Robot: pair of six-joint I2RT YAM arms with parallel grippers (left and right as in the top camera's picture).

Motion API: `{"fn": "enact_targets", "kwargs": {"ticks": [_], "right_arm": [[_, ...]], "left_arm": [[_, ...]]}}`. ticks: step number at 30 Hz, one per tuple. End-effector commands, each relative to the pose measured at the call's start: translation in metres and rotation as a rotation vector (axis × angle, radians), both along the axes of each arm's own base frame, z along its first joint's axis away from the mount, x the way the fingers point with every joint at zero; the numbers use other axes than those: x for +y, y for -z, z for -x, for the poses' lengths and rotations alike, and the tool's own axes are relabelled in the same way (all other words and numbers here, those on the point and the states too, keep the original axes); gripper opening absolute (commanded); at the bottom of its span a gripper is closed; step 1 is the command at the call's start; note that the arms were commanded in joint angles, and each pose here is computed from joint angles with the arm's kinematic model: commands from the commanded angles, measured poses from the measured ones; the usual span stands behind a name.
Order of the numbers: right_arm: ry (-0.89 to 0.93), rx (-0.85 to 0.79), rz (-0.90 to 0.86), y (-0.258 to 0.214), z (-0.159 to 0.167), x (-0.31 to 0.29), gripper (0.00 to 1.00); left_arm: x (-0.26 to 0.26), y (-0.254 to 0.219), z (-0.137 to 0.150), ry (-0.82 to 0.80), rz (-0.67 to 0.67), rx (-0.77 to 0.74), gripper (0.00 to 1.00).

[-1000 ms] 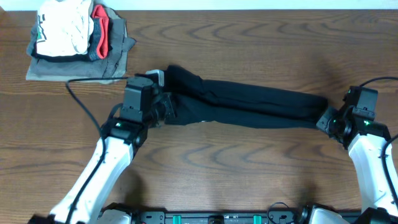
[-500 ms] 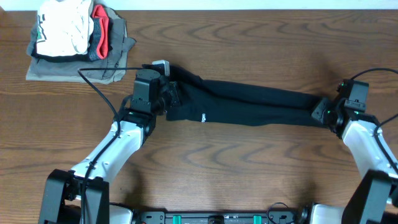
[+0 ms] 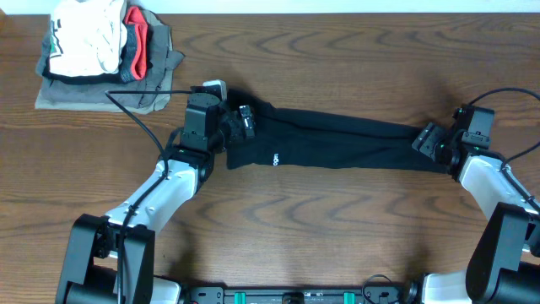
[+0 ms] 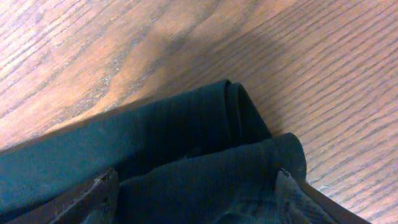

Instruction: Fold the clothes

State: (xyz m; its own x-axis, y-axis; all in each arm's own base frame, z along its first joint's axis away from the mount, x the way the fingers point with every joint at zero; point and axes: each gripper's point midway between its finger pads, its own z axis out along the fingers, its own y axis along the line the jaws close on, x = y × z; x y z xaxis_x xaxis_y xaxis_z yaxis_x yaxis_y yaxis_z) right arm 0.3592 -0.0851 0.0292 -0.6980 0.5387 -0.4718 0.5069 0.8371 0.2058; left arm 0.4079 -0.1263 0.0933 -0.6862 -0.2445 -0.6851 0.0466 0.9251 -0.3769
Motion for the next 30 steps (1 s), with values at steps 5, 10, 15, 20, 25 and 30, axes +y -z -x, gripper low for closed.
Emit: {"fn": "enact_targets", "kwargs": {"ticks": [5,10,15,20,25,30], "right_arm": [[-0.070,-0.053,-0.072,-0.018,-0.006,0.015,0.82],[-0.121,-0.065,0.027,-0.023,-0.006,-0.008,0.92],[-0.124,-0.038,0.063,-0.009,-0.005,-0.023,0.93],[-0.141,0.002,0.017,0.005,0.000,-0.015,0.91],[-0.144,0.031,0.047,0.007,0.004,-0.020,0.72],[-0.124,0.087,0.064,0.023,0.010,-0.026,0.61]], "left_arm": [[0.005,-0.007,-0.004,-0.015,-0.018,-0.016,0.98],[0.025,-0.022,0.000,0.001,-0.139,-0.021,0.98],[0.069,-0.030,0.003,-0.085,-0.195,0.074,0.98],[0.103,-0.035,0.013,-0.149,-0.212,0.181,0.98],[0.127,-0.042,0.022,-0.200,-0.214,0.255,0.98],[0.130,-0.039,0.031,-0.205,-0.217,0.302,0.98]]}}
